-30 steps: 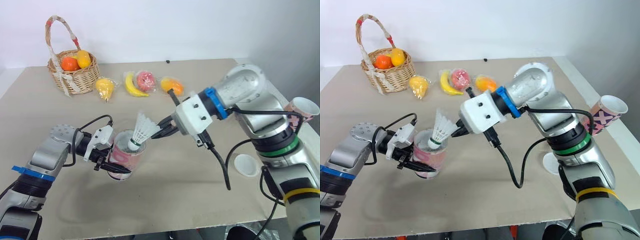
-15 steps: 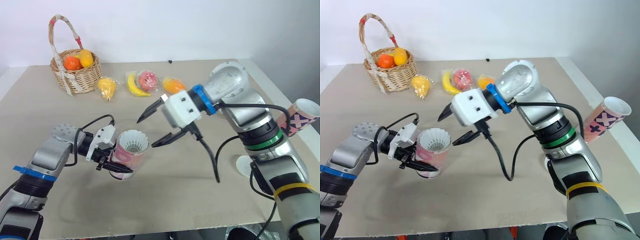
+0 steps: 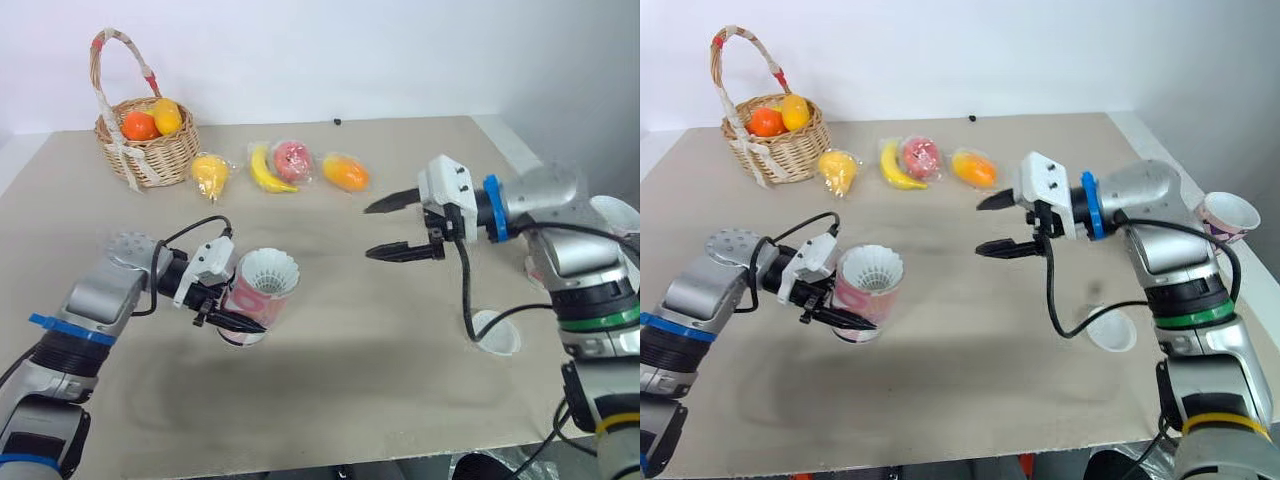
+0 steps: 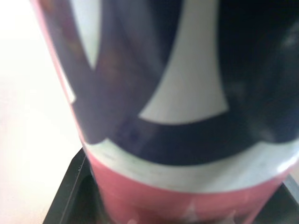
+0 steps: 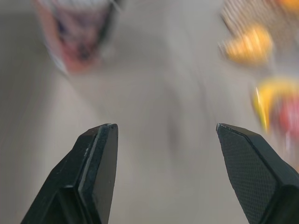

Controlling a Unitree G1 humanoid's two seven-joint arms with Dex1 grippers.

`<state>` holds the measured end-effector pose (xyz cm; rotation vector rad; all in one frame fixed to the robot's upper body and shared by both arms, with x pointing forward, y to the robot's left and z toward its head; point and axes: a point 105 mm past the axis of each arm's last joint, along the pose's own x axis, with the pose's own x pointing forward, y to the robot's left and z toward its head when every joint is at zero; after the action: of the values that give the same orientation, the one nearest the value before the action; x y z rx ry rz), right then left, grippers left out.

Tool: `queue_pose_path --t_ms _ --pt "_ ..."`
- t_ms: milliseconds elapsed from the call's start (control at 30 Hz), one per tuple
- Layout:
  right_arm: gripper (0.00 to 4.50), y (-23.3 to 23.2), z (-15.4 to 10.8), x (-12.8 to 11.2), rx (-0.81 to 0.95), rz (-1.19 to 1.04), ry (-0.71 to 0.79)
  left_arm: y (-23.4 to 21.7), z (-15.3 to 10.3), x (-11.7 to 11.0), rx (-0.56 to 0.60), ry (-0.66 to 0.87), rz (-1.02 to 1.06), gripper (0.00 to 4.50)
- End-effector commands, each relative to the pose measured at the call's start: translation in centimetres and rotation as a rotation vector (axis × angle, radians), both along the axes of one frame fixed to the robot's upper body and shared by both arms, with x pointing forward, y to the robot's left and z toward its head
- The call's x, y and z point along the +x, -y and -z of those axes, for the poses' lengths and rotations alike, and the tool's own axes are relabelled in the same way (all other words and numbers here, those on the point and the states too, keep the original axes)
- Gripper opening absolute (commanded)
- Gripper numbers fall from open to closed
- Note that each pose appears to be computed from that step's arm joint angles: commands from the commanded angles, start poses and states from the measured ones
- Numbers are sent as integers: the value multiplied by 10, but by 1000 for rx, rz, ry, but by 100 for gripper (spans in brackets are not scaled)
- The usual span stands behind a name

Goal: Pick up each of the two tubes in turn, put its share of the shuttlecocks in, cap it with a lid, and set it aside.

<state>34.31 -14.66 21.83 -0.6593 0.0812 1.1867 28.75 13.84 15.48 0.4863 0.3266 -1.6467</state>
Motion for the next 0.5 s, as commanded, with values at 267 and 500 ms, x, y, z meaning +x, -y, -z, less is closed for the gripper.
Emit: queue_pose_path --t_ms 267,500 --pt "361 102 6 28 122 553 42 -4 -6 4 34 4 20 233" --pt "361 139 39 35 198 792 -63 0 -4 3 26 -8 25 233"
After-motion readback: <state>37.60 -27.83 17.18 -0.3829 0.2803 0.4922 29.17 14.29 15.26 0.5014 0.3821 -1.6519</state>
